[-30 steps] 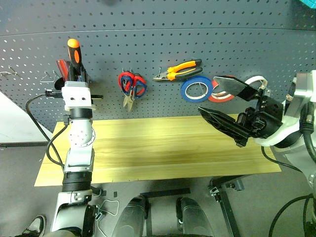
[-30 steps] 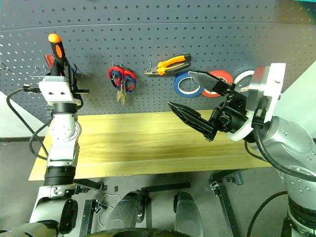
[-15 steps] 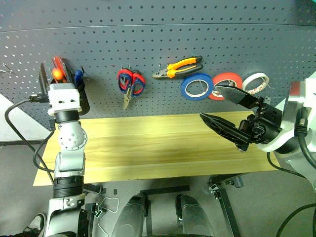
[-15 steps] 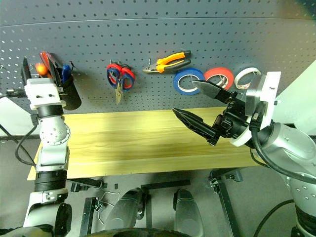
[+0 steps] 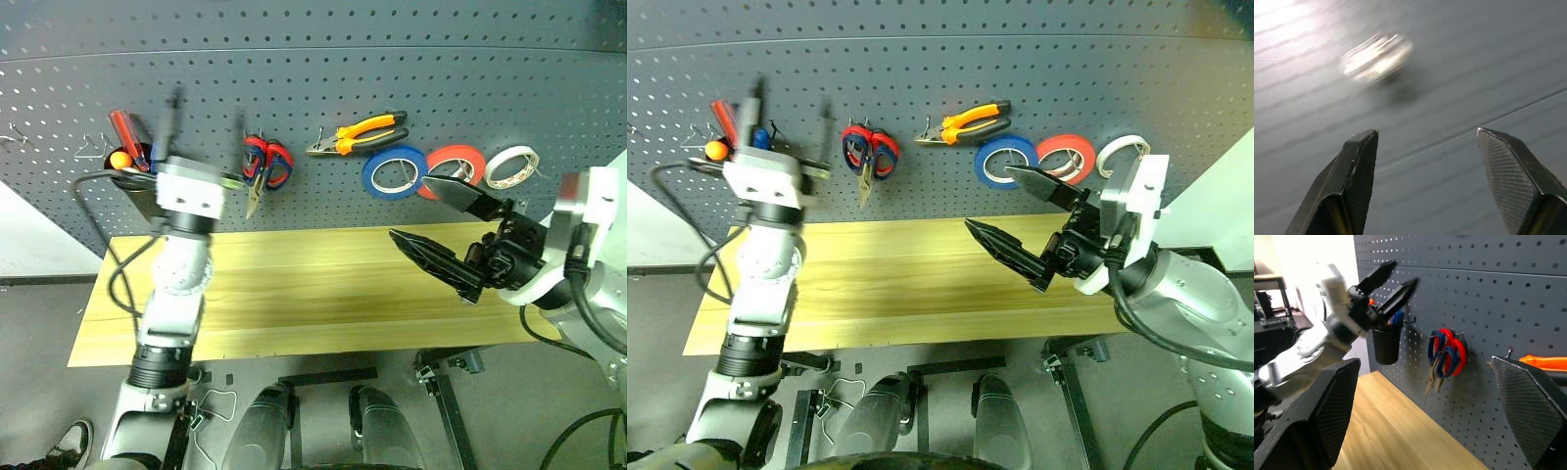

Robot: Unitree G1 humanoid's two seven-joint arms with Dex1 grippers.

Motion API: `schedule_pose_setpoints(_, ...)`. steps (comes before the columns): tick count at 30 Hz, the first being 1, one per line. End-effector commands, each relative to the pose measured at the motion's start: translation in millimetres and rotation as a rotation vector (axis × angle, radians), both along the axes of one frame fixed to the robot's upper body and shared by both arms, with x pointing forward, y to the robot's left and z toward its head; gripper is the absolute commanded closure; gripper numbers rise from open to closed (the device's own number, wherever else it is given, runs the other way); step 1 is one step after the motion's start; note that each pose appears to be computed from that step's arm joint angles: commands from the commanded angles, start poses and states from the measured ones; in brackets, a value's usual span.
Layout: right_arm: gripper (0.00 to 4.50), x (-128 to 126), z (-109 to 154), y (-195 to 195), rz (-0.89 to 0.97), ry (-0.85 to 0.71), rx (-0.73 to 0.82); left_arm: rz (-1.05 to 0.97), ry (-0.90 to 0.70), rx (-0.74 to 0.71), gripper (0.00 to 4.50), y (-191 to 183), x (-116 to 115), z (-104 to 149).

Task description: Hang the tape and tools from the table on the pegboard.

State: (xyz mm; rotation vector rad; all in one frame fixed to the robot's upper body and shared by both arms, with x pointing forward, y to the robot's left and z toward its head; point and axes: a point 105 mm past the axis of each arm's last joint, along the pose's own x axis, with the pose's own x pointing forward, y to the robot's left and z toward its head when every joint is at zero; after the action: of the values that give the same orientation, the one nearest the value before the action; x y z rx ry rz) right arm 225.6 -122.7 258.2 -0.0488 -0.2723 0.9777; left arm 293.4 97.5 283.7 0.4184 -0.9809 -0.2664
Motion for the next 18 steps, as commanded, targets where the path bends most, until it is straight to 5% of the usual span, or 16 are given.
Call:
schedule_pose_setpoints(1, 0.00, 0, -4, 8, 0.011, -0.039, 0.003, -0.226, -0.004, 0.176, 1.12, -42, -30, 9)
schedule_pose_setpoints(4, 0.00, 2, -22, 17, 0.013, 0.002, 0.019, -0.337, 0.142, 0.198, 1.12, -52, -26, -5)
schedule_pose_setpoints(9, 0.00, 13, -60, 17, -0.151, 0.063, 0.058, -0.434, 0.624, 0.118, 1.12, -49, 2, -89)
schedule_pose_setpoints(18, 0.00, 8, -154, -34, -0.623, 0.274, 0.071, -0.289, 0.989, 0.102, 1.12, 10, 3, -207)
